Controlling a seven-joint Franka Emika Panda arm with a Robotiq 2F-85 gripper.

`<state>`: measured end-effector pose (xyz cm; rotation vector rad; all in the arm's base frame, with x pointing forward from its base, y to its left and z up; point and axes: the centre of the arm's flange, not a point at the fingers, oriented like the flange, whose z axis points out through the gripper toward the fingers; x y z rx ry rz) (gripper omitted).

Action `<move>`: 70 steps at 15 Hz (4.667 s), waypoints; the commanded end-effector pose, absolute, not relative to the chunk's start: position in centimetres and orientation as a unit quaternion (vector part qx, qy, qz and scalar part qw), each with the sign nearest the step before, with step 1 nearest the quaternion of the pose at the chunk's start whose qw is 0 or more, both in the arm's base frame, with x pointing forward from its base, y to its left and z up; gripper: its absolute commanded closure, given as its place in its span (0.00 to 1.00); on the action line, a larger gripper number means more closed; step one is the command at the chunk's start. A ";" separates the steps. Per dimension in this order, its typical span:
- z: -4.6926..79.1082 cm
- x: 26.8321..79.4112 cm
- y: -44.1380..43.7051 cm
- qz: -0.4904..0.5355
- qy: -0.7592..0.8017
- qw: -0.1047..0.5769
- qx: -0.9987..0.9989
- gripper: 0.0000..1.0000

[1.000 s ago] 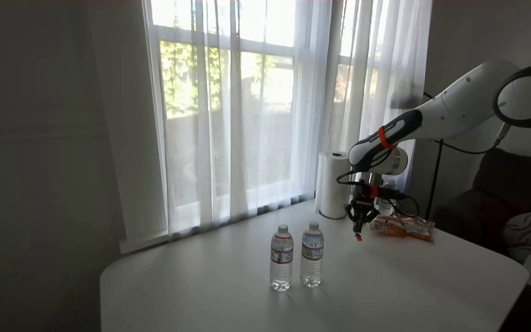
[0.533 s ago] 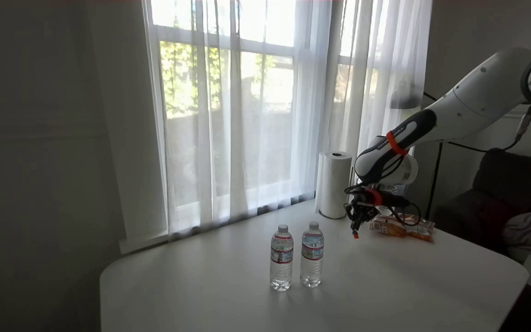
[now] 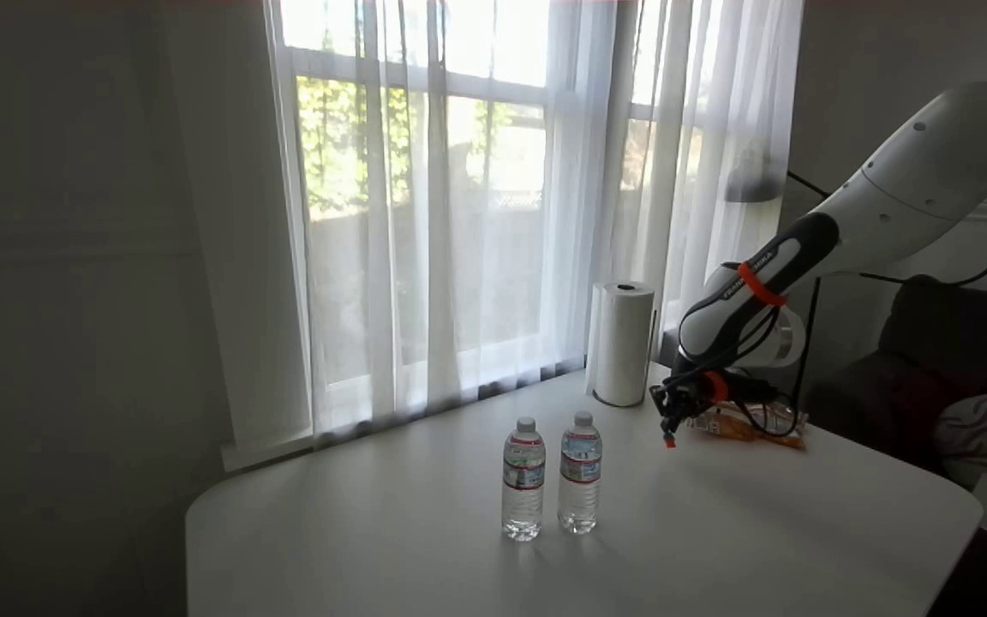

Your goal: Pick up the small orange toy and place it standing right side up on the table

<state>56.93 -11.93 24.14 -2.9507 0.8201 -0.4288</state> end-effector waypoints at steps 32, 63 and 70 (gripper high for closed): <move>19.0 52.5 -9.0 -0.335 0.232 -0.063 -0.911 0.97; 15.0 50.6 -7.9 -0.435 0.221 -0.071 -0.870 0.97; 14.4 50.3 -7.8 -0.444 0.220 -0.072 -0.866 0.97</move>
